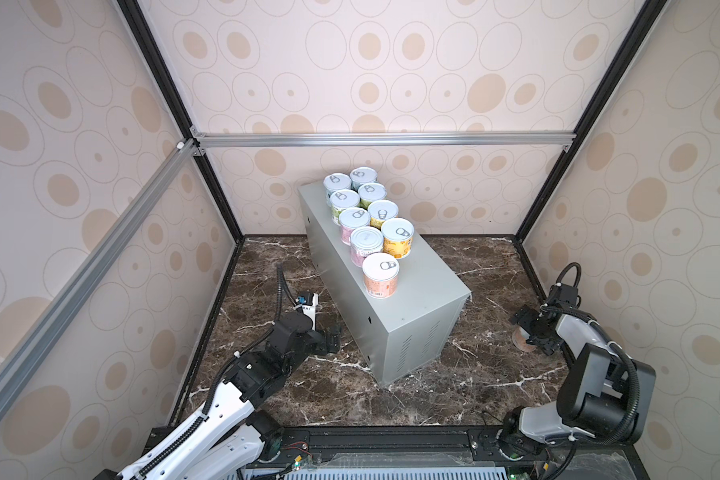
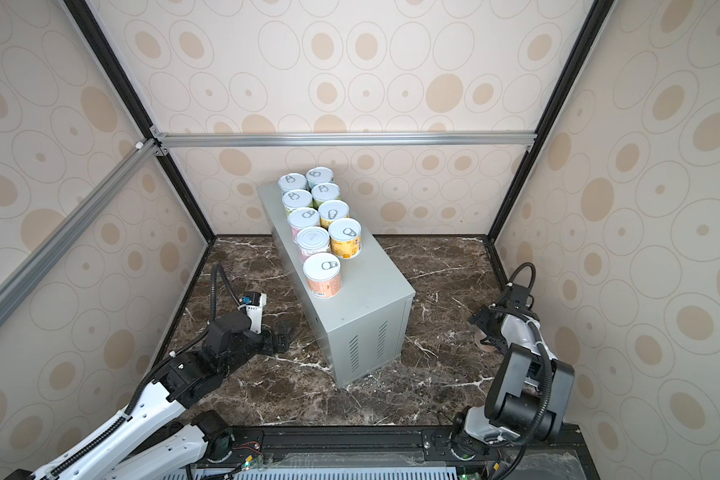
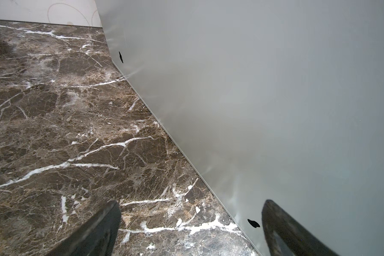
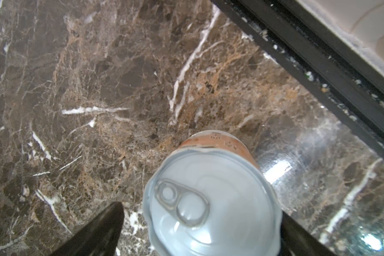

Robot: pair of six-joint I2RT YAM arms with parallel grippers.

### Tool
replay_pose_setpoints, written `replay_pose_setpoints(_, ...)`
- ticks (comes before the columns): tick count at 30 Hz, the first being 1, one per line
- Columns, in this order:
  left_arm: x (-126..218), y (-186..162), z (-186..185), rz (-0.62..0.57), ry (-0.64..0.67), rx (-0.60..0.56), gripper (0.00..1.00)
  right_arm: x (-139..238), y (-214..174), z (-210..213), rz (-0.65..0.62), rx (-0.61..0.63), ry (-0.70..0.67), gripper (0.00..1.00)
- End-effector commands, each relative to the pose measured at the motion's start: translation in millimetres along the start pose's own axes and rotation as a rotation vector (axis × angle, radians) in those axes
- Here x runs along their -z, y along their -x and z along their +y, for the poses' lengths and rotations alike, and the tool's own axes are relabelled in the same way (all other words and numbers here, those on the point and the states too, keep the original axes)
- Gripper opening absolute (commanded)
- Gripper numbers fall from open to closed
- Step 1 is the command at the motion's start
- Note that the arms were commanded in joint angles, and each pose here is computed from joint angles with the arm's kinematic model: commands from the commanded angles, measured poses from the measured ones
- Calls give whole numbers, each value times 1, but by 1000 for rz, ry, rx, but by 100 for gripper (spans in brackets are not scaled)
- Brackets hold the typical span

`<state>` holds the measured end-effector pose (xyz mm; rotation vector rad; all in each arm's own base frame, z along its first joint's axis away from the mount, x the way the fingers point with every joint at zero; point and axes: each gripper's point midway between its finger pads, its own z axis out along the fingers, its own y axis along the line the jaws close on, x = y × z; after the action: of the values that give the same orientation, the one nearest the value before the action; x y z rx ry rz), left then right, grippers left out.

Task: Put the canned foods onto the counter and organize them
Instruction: 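Lower the right gripper onto the orange-labelled counter can and close around it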

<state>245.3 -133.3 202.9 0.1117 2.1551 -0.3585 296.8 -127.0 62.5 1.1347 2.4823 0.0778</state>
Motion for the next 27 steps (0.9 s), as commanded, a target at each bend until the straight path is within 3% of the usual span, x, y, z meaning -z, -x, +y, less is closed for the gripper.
replay_pose_setpoints(1, 3, 7, 3, -29, 11, 0, 99, 1, 6, 18, -11, 65, 41, 99)
replay_pose_setpoints(11, 3, 6, 7, -27, 31, 1, 99, 10, 19, 62, -23, 180, 54, 99)
replay_pose_setpoints(27, 4, 6, 3, -29, 6, 0, 99, 23, 20, 55, 8, 203, -11, 99)
